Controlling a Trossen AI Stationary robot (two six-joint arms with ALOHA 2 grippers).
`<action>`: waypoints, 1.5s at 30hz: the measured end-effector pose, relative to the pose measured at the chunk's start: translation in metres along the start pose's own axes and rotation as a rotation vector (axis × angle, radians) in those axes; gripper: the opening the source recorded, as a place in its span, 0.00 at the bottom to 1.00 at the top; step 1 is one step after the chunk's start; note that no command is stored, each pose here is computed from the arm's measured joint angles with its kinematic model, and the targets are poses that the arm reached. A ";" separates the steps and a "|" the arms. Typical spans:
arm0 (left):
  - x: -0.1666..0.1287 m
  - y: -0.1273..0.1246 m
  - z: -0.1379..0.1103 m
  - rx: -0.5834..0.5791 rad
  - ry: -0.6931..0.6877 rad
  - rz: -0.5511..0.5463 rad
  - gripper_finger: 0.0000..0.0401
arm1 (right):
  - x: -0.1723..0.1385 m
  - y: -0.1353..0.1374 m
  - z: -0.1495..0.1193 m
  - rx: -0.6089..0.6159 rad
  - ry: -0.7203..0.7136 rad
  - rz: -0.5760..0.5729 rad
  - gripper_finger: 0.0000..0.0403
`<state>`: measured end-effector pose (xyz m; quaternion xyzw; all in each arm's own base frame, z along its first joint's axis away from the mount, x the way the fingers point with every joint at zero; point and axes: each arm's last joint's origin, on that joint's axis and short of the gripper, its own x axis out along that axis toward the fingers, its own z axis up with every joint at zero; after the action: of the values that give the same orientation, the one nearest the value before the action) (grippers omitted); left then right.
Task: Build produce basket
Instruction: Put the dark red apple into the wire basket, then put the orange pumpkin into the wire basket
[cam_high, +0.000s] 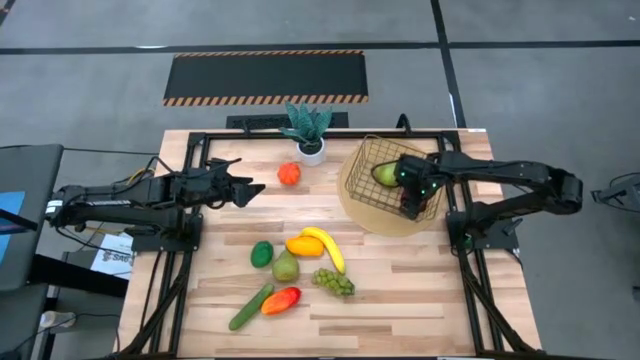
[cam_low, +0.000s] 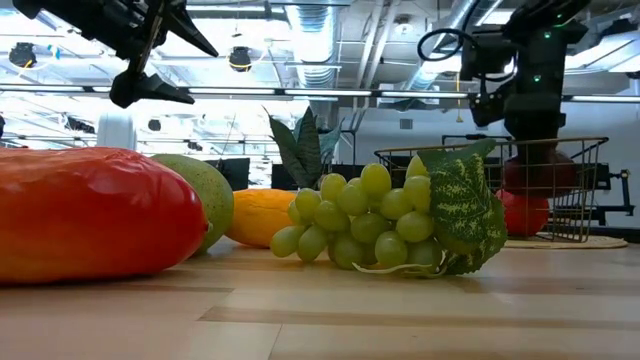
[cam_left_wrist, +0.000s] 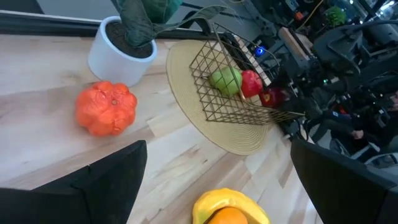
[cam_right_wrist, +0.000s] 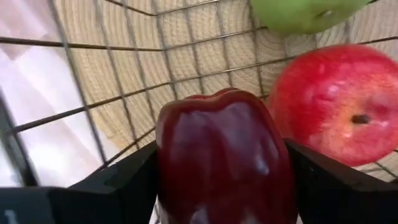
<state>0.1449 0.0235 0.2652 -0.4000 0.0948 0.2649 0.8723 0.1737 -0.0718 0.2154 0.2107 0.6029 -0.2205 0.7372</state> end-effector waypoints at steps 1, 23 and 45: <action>0.000 0.000 0.000 -0.001 0.001 0.001 0.96 | 0.000 -0.001 0.000 0.005 0.000 0.003 0.81; 0.101 0.030 -0.010 0.246 0.077 0.306 0.97 | -0.080 0.005 0.039 0.014 -0.254 0.077 0.96; 0.208 0.072 0.006 0.414 0.333 0.397 0.99 | -0.092 0.014 0.041 -0.013 -0.291 0.100 0.95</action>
<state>0.2812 0.1471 0.1435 -0.2257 0.3642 0.3357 0.8389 0.1985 -0.0780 0.3144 0.2016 0.4800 -0.2079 0.8281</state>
